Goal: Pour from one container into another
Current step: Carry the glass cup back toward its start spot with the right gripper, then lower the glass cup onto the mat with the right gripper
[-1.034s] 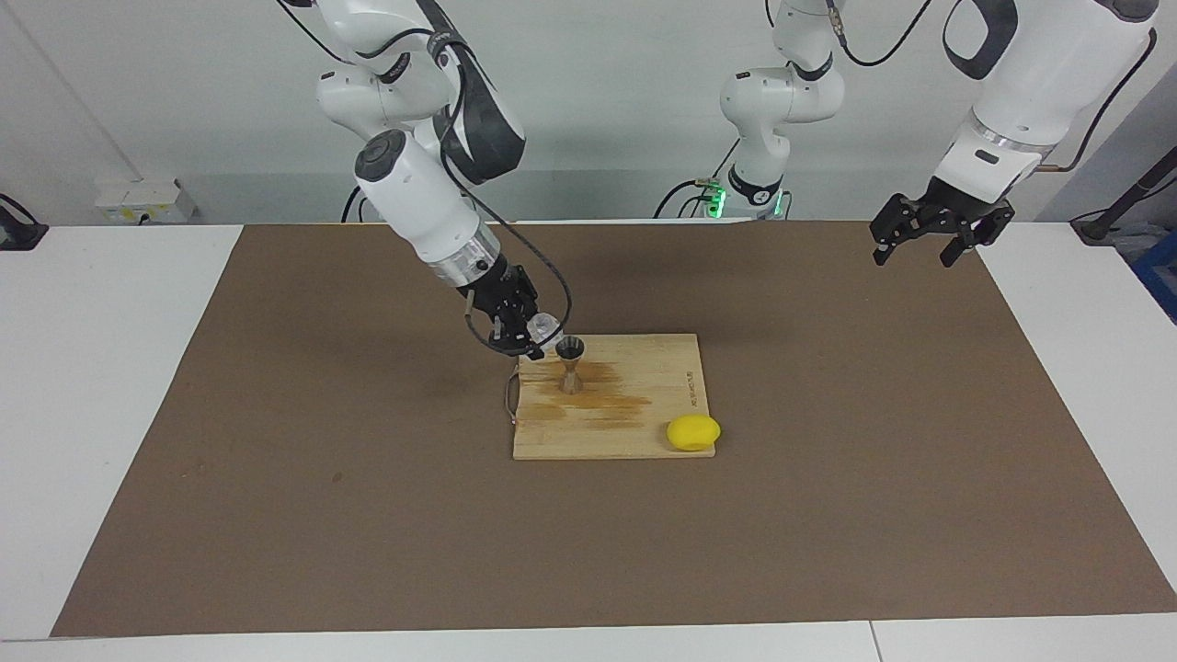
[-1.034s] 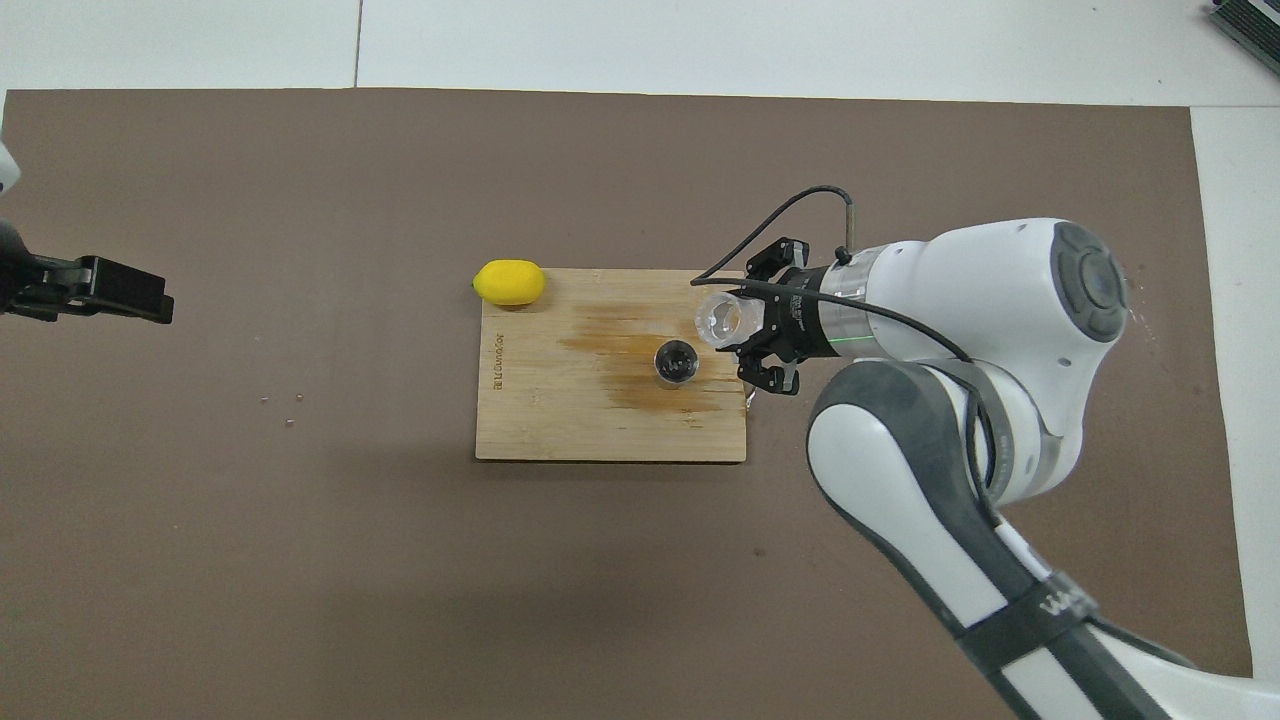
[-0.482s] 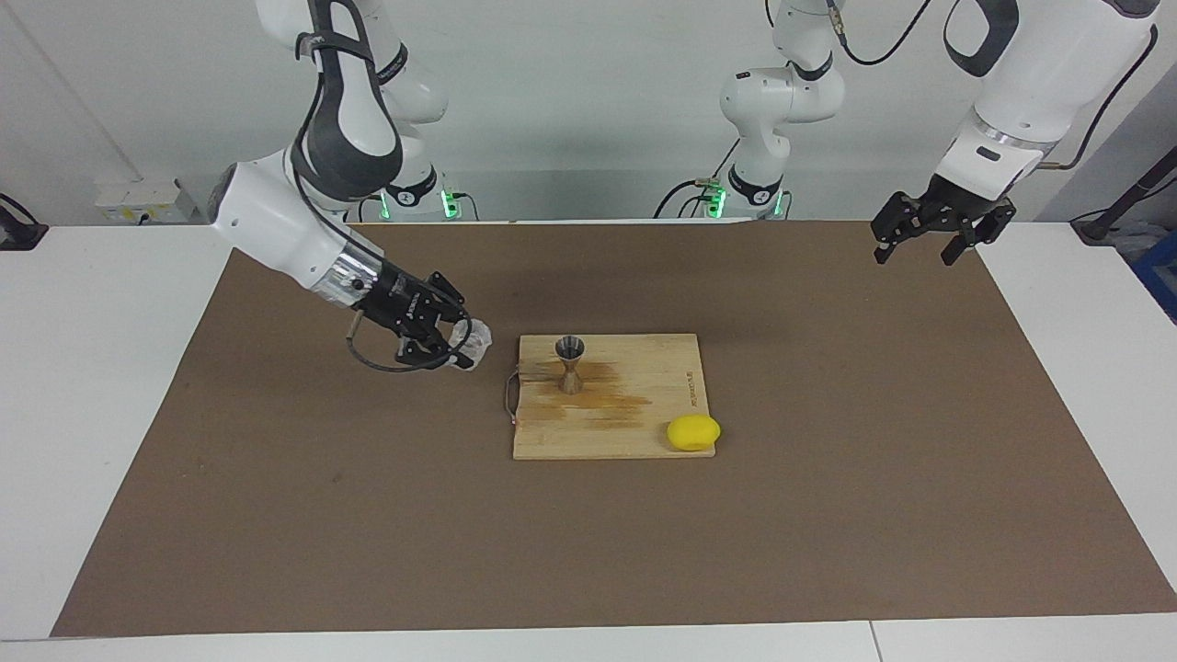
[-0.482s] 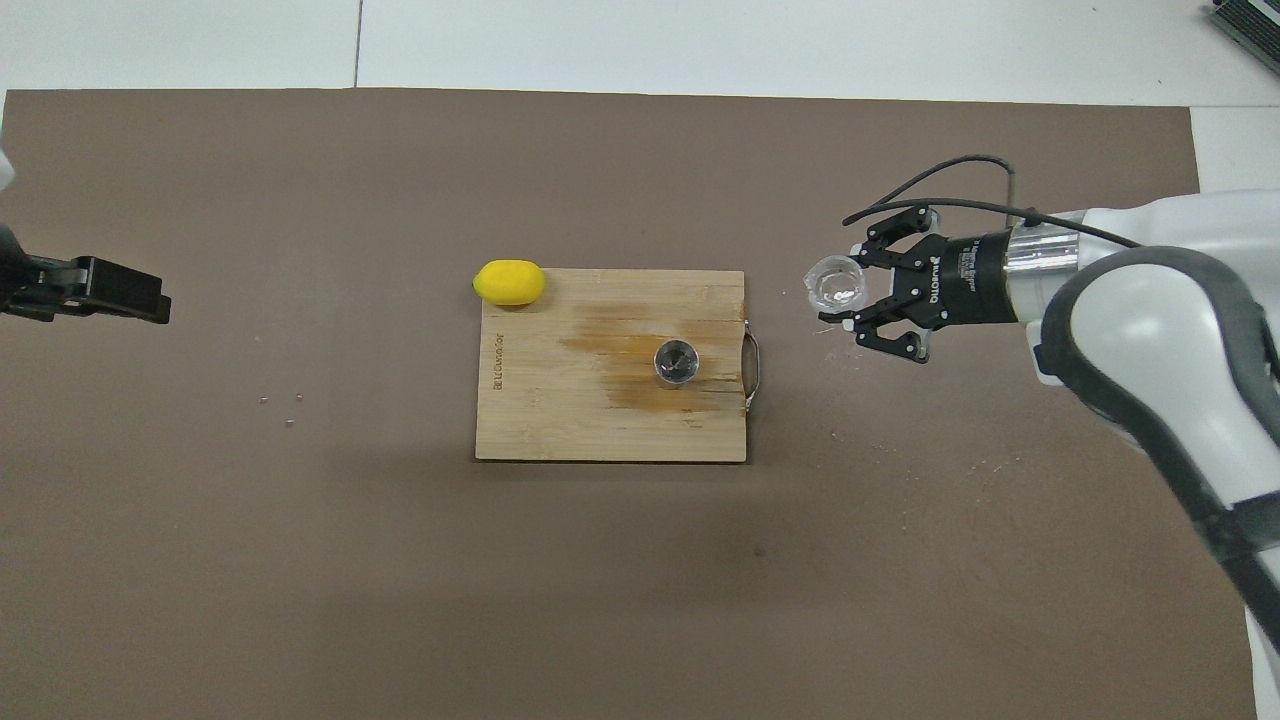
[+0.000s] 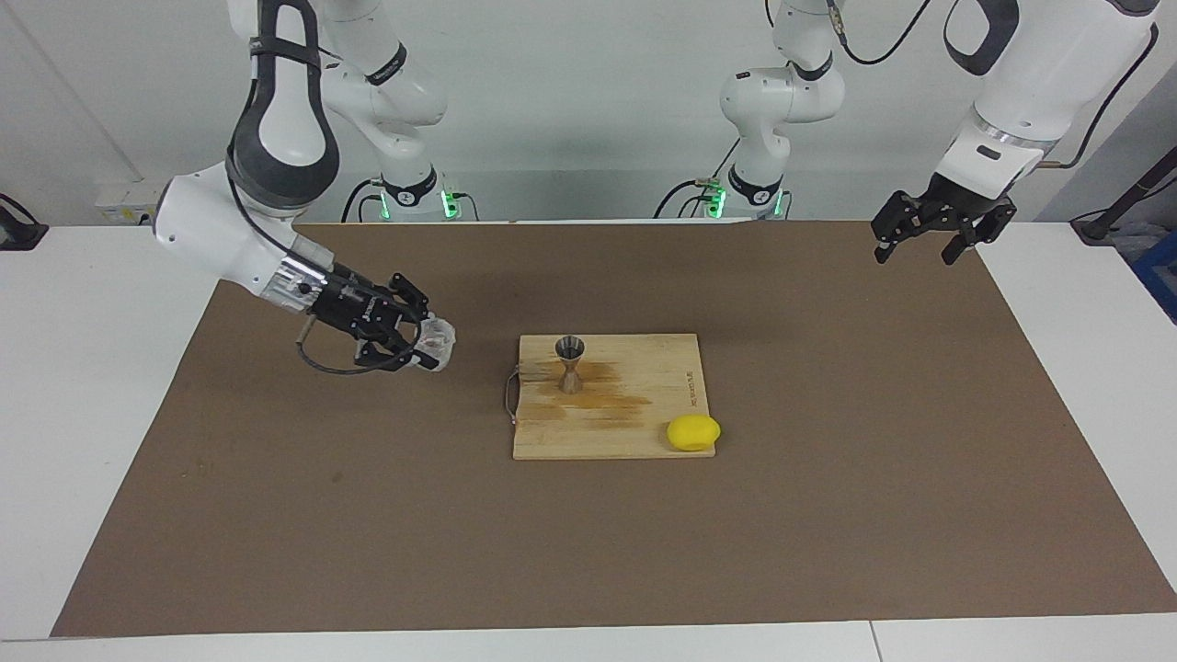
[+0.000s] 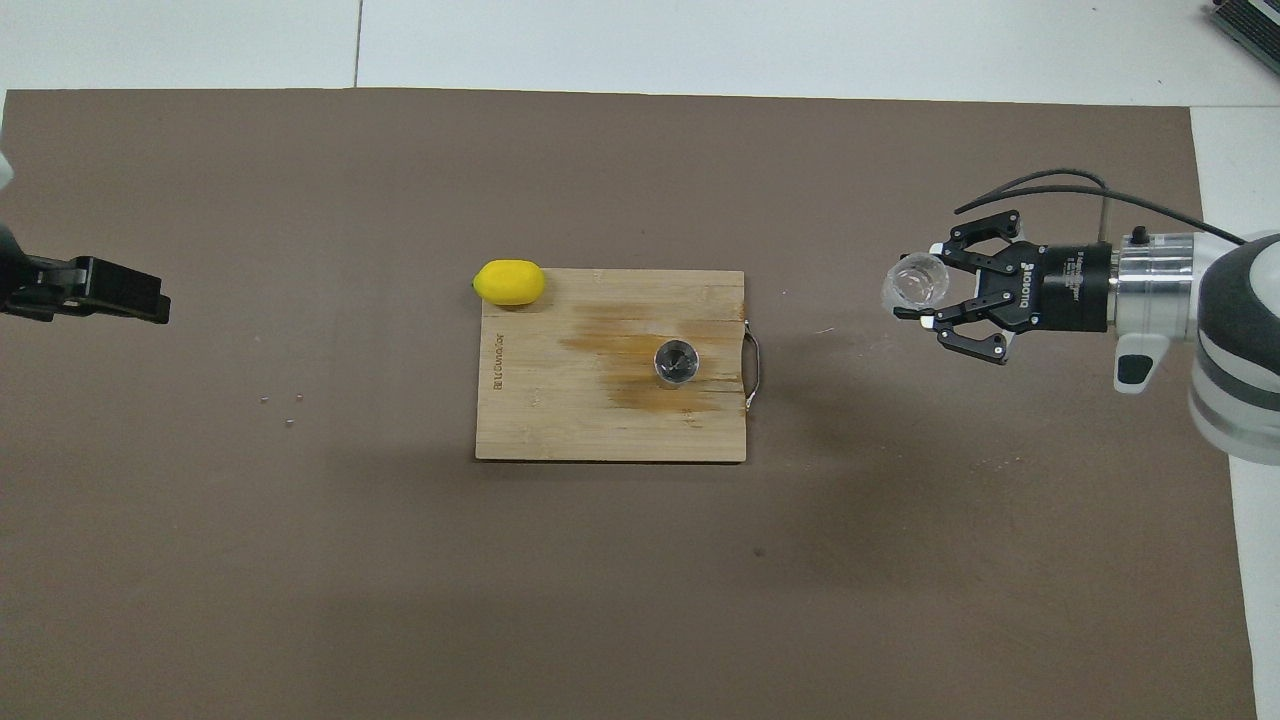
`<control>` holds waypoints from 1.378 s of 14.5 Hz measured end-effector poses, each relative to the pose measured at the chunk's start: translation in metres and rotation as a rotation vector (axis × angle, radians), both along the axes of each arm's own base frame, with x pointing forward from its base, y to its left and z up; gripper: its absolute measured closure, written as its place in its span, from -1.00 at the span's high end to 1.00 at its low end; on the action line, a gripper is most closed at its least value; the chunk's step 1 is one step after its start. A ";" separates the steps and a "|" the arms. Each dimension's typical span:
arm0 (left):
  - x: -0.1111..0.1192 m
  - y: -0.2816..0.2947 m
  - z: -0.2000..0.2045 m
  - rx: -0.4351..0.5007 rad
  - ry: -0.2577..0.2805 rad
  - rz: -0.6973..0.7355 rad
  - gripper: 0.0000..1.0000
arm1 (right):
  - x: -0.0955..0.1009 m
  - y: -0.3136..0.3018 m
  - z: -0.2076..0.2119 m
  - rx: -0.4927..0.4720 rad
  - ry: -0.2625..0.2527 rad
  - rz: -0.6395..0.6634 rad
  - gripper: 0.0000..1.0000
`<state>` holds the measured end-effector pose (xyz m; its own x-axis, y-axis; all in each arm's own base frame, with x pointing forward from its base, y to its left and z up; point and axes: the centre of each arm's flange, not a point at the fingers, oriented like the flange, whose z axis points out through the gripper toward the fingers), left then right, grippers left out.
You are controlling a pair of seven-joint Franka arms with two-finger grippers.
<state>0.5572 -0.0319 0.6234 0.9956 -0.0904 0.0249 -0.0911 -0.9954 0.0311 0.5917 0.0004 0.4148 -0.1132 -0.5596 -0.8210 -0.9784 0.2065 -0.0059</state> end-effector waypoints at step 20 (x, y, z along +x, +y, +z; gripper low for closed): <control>0.000 0.000 0.000 0.000 0.000 0.001 1.00 | -0.022 -0.077 -0.171 0.201 -0.035 0.041 0.03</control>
<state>0.5572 -0.0320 0.6234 0.9957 -0.0897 0.0250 -0.0905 -0.9954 0.0311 0.5699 -0.0769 0.2439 -0.0636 -0.3874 -0.9197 -0.9859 0.1672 -0.0023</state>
